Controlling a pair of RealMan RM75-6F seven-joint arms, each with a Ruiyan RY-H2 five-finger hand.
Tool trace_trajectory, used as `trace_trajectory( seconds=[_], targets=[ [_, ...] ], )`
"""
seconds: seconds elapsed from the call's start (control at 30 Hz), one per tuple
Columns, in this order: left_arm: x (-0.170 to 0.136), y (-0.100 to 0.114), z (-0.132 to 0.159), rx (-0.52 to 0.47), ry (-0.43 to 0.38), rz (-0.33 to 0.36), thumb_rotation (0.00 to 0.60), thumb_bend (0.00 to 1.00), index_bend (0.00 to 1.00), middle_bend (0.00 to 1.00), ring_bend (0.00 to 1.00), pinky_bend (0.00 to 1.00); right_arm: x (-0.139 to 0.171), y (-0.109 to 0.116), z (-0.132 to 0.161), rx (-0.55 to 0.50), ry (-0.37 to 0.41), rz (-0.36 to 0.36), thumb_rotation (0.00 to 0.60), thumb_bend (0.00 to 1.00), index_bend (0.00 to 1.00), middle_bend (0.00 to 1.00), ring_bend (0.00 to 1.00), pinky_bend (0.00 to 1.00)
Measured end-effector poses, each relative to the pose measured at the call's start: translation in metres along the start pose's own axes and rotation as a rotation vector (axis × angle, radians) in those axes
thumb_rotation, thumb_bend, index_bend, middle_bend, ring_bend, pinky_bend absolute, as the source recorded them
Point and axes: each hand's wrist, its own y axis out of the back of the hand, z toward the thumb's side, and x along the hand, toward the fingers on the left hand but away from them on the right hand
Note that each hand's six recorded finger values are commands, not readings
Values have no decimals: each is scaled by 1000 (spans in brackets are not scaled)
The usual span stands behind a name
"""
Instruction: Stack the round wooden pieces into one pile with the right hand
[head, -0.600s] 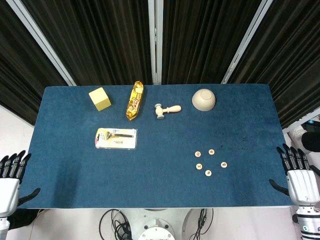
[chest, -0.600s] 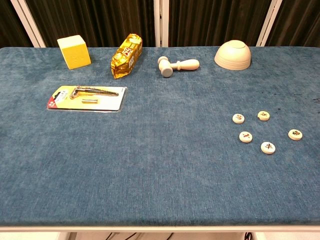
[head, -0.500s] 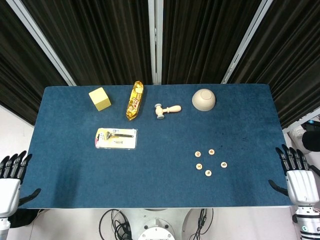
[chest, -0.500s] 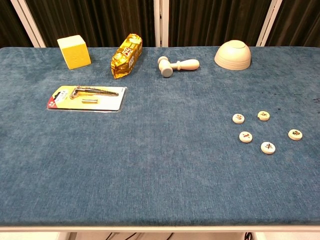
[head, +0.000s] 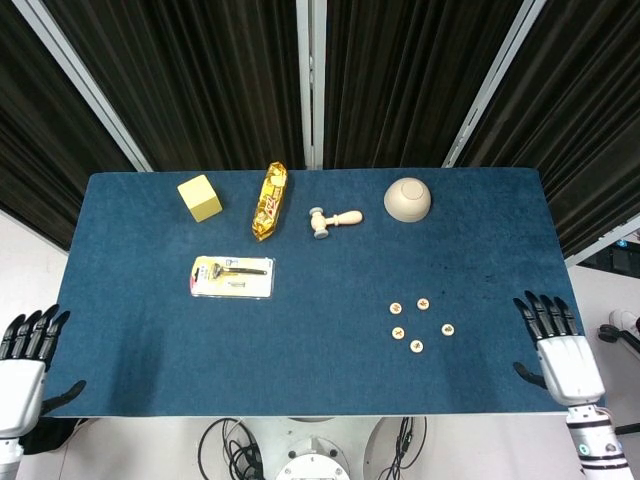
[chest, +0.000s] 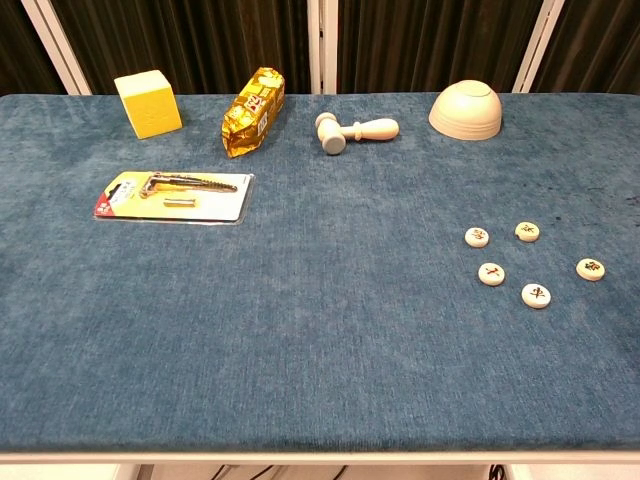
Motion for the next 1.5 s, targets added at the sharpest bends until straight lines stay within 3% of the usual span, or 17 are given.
trace_trajectory(
  seconds=[0.27, 0.57, 0.87, 1.5],
  targets=[
    [-5, 4, 2, -3, -6, 15, 600, 95, 25, 0, 0, 0, -59, -14, 82, 58, 221, 36, 600, 70, 68, 0, 0, 0],
    [-8, 8, -2, -7, 9, 26, 600, 95, 25, 0, 0, 0, -98, -36, 148, 106, 331, 91, 600, 79, 199, 0, 0, 0],
    [-9, 9, -3, -13, 5, 28, 600, 94, 25, 0, 0, 0, -110, -58, 159, 137, 314, 132, 600, 84, 280, 0, 0, 0],
    [-8, 8, -3, -14, 6, 22, 600, 94, 25, 0, 0, 0, -111, -75, 160, 124, 318, 170, 600, 128, 406, 2, 0, 0]
  ],
)
